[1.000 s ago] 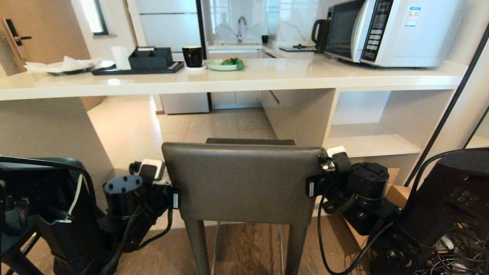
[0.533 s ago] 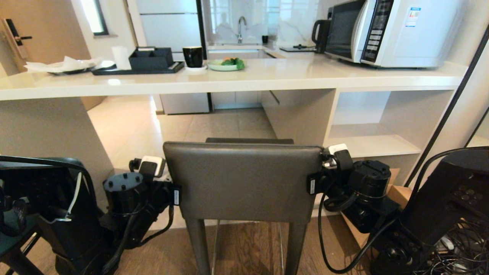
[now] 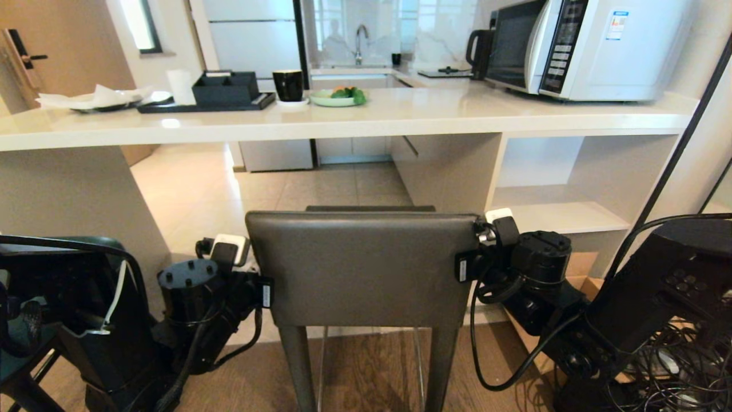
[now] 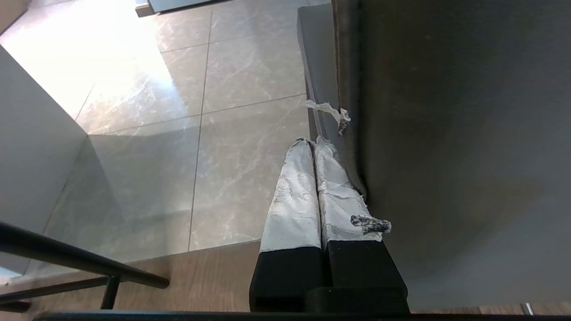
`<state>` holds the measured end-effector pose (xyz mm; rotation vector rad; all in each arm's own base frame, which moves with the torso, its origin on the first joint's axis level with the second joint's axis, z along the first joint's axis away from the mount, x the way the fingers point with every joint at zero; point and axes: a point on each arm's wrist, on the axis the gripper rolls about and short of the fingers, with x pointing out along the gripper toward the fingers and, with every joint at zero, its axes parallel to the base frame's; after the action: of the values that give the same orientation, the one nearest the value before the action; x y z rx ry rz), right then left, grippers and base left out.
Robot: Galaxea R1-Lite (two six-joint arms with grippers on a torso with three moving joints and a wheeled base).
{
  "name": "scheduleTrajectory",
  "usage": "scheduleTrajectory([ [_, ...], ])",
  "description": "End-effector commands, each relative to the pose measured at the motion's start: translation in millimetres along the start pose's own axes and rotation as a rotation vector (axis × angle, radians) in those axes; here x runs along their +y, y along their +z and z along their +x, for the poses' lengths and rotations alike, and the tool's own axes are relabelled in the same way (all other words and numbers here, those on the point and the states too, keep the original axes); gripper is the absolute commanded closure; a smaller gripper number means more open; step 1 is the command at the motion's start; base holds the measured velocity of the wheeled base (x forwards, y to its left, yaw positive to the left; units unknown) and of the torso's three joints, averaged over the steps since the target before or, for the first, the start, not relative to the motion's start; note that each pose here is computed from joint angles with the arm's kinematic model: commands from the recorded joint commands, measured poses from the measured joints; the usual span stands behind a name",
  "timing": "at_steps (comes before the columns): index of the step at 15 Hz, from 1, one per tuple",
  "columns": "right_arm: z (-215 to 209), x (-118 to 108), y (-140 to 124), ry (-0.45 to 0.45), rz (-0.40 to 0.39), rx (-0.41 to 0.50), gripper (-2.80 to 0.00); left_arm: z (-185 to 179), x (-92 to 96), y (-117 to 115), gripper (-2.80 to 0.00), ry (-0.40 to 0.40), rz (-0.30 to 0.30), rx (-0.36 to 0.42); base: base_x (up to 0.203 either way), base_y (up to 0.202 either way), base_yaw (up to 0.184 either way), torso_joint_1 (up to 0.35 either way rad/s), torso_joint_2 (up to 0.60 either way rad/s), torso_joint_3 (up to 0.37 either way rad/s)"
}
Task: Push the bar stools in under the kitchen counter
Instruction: Push the gray chair back under the dining table
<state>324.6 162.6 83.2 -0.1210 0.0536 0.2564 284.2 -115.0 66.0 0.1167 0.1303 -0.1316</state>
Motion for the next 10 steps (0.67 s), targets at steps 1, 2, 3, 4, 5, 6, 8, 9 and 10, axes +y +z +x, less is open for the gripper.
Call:
scheduleTrajectory([
  [1, 0.5, 0.4, -1.1, 0.001, 0.000, -0.003, 0.00, -0.9, -2.7, 2.4, 0.00, -0.012, -0.002, -0.014, 0.000, 0.000, 0.000, 0.000, 0.00, 0.000],
  [2, -0.2, 0.2, -0.8, 0.000, 0.002, -0.004, 0.00, -1.2, -2.6, 2.6, 0.00, -0.011, -0.003, -0.015, 0.000, 0.000, 0.000, 0.000, 0.00, 0.000],
  [3, -1.6, -0.2, -0.3, -0.001, 0.005, -0.006, 0.00, -1.2, -2.2, 2.6, 0.00, -0.010, -0.004, -0.014, 0.000, 0.000, 0.000, 0.000, 0.00, 0.000],
  [4, -2.7, -1.0, -0.4, -0.002, 0.006, -0.004, 0.00, -1.4, -2.0, 3.9, 0.00, -0.011, -0.006, -0.019, 0.000, 0.000, 0.000, 0.000, 0.00, 0.000],
  [5, -2.9, -1.0, -0.7, -0.002, 0.004, -0.002, 0.00, -1.4, -2.0, 4.1, 0.00, -0.011, -0.004, -0.020, 0.000, 0.000, 0.000, 0.000, 0.00, 0.000],
  [6, -2.3, -0.9, 0.1, -0.002, 0.005, -0.006, 0.00, -1.7, -2.4, 4.5, 0.00, -0.012, -0.005, -0.021, 0.000, 0.000, 0.000, 0.000, 0.00, 0.000],
  [8, -0.8, -0.8, 2.1, -0.003, 0.003, -0.014, 0.00, -1.4, -3.1, 3.3, 0.00, -0.014, -0.003, -0.017, 0.045, 0.000, -0.003, -0.001, 0.00, 0.001],
  [9, -0.5, -0.8, 2.5, -0.003, 0.003, -0.016, 0.00, -1.2, -3.2, 2.8, 0.00, -0.014, -0.003, -0.016, 0.165, 0.000, 0.002, -0.008, -0.01, 0.011],
  [10, 0.1, -0.7, 3.4, -0.004, 0.004, -0.020, 0.00, -1.0, -3.2, 3.1, 0.00, -0.014, -0.003, -0.017, 0.192, 0.000, -0.002, -0.003, -0.01, 0.007],
])
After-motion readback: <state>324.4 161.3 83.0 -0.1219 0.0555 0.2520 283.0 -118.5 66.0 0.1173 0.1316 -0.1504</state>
